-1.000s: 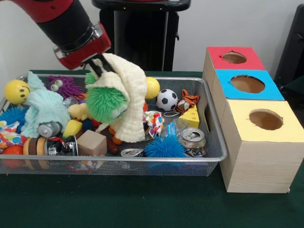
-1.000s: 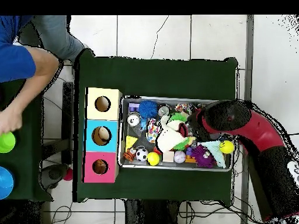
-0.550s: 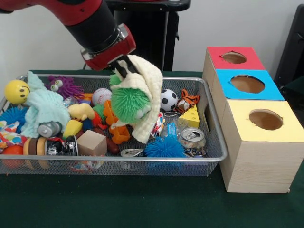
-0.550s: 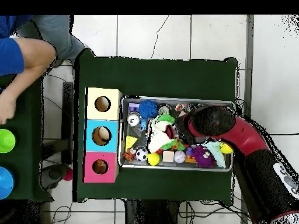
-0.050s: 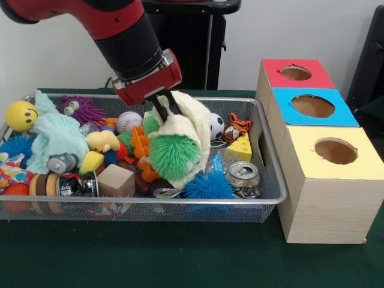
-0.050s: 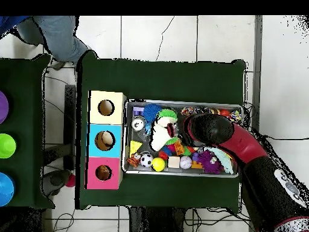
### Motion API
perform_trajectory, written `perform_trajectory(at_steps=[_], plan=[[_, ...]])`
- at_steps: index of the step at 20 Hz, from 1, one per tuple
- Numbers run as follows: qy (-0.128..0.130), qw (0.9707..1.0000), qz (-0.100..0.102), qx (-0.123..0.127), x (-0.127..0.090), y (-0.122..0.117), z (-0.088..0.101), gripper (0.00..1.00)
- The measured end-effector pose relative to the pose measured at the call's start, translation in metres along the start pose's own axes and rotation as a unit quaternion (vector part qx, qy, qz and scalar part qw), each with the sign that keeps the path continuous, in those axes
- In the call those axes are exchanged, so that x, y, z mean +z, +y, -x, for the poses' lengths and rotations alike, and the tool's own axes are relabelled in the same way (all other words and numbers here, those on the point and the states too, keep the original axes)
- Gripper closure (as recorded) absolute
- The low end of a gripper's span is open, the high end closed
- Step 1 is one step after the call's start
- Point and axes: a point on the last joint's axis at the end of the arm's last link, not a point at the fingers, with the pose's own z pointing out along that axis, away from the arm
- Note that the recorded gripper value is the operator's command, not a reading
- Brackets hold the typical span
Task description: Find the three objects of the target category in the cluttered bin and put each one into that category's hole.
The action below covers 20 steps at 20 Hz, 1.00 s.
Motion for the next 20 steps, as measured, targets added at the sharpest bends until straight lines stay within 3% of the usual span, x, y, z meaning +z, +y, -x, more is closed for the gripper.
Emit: perform_trajectory(at_steps=[5,6,20], plan=[[-0.021,0.9995,-0.023,-0.009,0.012,-0.006,0.001,1.0],[-0.024,0.9993,-0.026,-0.011,0.014,-0.007,0.001,0.0],[-0.013,0.9987,-0.036,-0.033,0.027,-0.006,-0.006,0.0]])
